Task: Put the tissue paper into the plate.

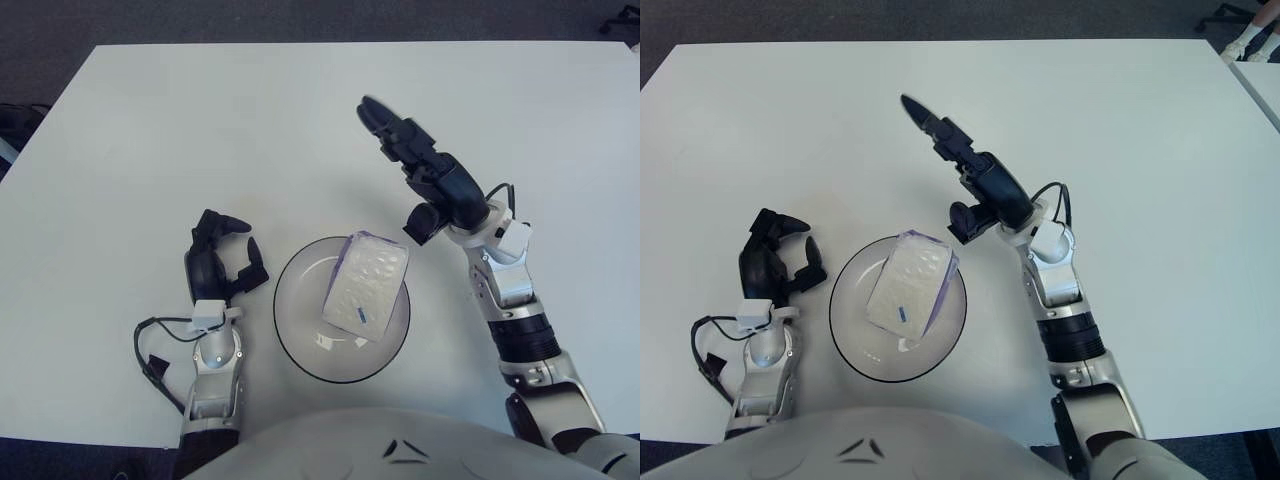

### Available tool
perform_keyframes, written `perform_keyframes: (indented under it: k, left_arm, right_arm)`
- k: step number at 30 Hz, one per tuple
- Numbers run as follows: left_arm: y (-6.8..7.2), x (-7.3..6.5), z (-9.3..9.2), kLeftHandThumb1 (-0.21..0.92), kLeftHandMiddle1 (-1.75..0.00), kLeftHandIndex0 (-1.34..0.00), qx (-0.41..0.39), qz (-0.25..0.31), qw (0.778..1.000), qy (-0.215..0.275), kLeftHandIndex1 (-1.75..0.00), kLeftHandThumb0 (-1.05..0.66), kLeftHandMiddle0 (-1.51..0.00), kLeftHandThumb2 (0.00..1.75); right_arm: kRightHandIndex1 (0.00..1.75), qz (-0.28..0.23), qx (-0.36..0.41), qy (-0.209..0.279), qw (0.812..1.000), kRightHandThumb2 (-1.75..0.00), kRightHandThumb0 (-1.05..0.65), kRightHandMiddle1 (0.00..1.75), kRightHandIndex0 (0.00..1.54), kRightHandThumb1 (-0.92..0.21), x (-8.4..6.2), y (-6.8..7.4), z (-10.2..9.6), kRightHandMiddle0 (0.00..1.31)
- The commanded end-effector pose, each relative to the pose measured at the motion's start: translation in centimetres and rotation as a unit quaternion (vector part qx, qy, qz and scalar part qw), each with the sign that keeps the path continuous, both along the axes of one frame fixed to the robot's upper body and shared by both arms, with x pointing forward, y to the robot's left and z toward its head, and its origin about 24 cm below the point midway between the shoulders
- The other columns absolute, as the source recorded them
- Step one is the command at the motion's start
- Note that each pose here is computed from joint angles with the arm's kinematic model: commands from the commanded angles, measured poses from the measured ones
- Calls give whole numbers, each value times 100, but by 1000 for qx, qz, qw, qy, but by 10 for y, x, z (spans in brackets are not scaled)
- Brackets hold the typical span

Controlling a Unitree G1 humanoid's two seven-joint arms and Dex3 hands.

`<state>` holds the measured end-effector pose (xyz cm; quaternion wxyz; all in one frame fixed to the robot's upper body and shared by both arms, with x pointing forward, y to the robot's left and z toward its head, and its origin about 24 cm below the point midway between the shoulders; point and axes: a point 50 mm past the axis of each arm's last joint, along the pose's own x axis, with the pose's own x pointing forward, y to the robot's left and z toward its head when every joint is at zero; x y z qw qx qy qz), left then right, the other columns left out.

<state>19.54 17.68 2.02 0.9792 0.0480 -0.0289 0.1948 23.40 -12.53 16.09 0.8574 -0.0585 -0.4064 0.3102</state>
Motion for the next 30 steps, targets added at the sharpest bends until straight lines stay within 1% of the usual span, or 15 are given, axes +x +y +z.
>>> perform_keyframes:
  k: [1, 3, 5, 8, 10, 11, 13, 15, 16, 18, 19, 20, 22, 24, 30]
  left_arm:
    - [4, -14, -27, 33, -175, -60, -16, 1, 998, 67, -175, -48, -113, 132]
    - [4, -15, -28, 34, -175, -59, -19, -1, 998, 64, -175, -47, -112, 130]
    - [5, -15, -29, 35, -175, -58, -21, -1, 998, 62, -175, -47, -111, 129]
    - [5, -15, -29, 36, -175, -58, -24, 0, 998, 61, -175, -47, -111, 127]
    - [5, -15, -30, 36, -175, -57, -24, 1, 998, 60, -175, -46, -111, 127]
    - [5, -15, -30, 36, -175, -57, -25, 2, 998, 60, -175, -46, -111, 127]
    - [5, -15, -30, 36, -175, -57, -25, 2, 998, 59, -175, -46, -111, 127]
    - [5, -14, -30, 36, -175, -57, -26, 3, 998, 59, -175, -47, -111, 127]
    - [5, -14, -30, 36, -175, -57, -25, 3, 998, 59, -175, -47, -111, 127]
    - [5, -14, -31, 36, -175, -58, -22, 4, 998, 59, -175, -47, -112, 128]
    - [5, -14, -31, 35, -175, -58, -21, 5, 998, 59, -175, -47, -112, 128]
    - [5, -14, -31, 35, -175, -58, -20, 5, 998, 59, -175, -47, -113, 128]
    - [5, -14, -31, 35, -175, -58, -20, 5, 998, 59, -175, -47, -113, 129]
    - [5, -14, -31, 35, -175, -59, -20, 5, 998, 60, -175, -47, -114, 129]
    - [6, -13, -31, 35, -175, -59, -21, 3, 998, 59, -175, -47, -114, 129]
  right_arm:
    - [0, -65, 72, 33, 995, -113, -99, 0, 0, -92, -16, -43, -11, 0]
    - [0, -72, 117, 32, 990, -115, -99, 0, 0, -92, -20, -48, -10, 0]
    - [0, -54, 142, 47, 987, -113, -96, 0, 0, -92, -21, -45, -14, 0]
    - [0, -29, 165, 90, 982, -106, -93, 0, 0, -92, -7, -39, -24, 0]
    - [4, -28, 178, 107, 978, -99, -91, 9, 2, -92, 4, -39, -29, 0]
    - [19, -29, 185, 114, 976, -86, -89, 31, 4, -92, 9, -39, -31, 0]
    - [43, -38, 198, 121, 972, -74, -87, 56, 2, -92, 13, -41, -35, 0]
    - [71, -53, 209, 119, 969, -67, -85, 87, 1, -90, 6, -41, -39, 0]
    - [76, -91, 227, 130, 961, -66, -84, 93, 1, -89, 1, -49, -52, 0]
    - [122, -168, 254, 143, 942, -71, -85, 133, 27, -91, -3, -57, -68, 8]
    - [129, -207, 264, 150, 930, -72, -85, 140, 32, -91, -1, -57, -72, 11]
    - [141, -229, 268, 152, 923, -78, -82, 151, 43, -90, 0, -56, -73, 22]
    - [152, -275, 276, 170, 905, -84, -78, 161, 52, -90, 3, -54, -78, 35]
    - [161, -293, 278, 178, 897, -90, -73, 169, 59, -88, 3, -52, -81, 47]
    - [167, -311, 278, 179, 891, -96, -67, 174, 65, -87, 5, -49, -81, 58]
